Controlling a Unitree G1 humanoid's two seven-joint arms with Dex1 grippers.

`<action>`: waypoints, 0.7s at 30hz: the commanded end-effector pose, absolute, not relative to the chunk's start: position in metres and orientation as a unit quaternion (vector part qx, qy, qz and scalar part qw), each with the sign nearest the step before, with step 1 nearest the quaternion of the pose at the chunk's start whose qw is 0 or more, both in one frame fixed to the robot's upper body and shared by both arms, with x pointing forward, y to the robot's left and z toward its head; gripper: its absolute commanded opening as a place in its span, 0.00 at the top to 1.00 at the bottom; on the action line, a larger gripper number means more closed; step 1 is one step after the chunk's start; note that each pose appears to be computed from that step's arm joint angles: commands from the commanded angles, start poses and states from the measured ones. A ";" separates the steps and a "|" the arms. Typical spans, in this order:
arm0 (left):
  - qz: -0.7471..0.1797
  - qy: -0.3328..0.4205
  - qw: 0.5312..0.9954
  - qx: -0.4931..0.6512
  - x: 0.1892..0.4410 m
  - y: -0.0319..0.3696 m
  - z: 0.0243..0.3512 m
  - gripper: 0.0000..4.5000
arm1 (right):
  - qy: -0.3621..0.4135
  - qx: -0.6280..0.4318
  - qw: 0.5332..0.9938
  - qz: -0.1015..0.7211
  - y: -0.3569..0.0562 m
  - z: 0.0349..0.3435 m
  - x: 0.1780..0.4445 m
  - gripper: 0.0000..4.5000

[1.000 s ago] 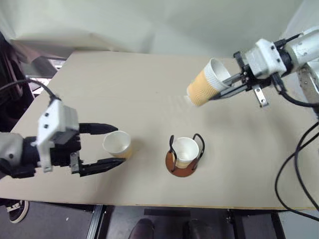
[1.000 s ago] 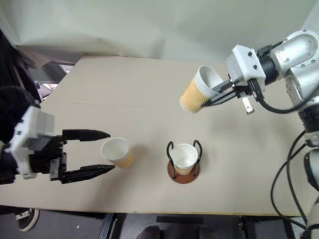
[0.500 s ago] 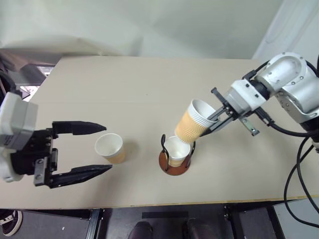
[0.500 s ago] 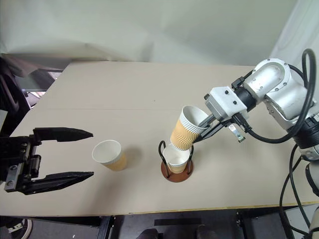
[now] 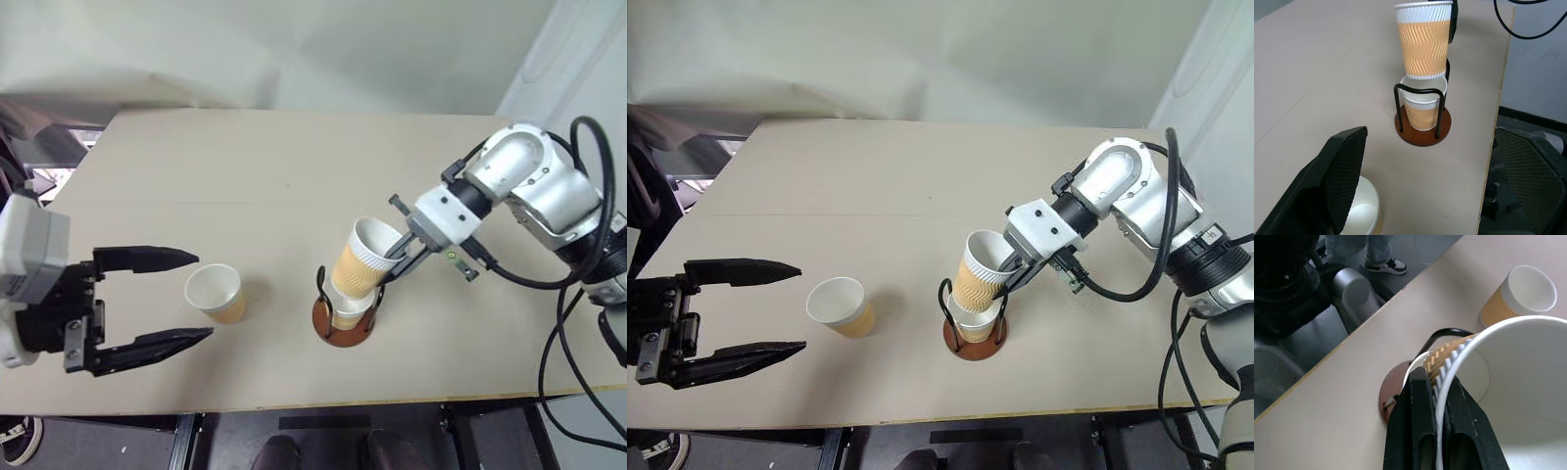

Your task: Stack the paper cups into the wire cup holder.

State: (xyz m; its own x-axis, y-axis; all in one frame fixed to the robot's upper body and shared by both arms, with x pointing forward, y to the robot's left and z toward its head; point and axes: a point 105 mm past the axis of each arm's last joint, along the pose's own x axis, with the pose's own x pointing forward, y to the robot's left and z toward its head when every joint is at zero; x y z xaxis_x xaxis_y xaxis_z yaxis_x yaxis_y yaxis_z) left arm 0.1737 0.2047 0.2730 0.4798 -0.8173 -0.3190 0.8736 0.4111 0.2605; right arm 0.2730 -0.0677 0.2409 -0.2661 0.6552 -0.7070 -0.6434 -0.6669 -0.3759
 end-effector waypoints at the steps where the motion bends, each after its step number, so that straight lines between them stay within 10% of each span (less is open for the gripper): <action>1: -0.501 0.061 0.838 0.207 0.173 0.204 0.276 0.01 | -0.017 -0.456 0.402 0.794 -0.066 0.244 0.271 1.00; 10: -0.498 0.060 0.840 0.207 0.174 0.203 0.275 0.01 | -0.020 -0.466 0.402 0.788 -0.064 0.239 0.274 0.95; 21: -0.488 0.084 0.840 0.221 0.183 0.208 0.266 0.01 | -0.034 -0.447 0.457 0.769 -0.065 0.253 0.285 0.16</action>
State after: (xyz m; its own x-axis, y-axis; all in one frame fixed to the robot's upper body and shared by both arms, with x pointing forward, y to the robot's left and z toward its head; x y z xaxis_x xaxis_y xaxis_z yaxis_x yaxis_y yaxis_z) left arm 0.1807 0.2058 0.2656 0.4950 -0.7994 -0.3404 0.8666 0.4262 0.2594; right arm 0.2807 -0.0594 0.2342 -0.2334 0.6758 -0.6991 -0.6563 -0.6400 -0.3996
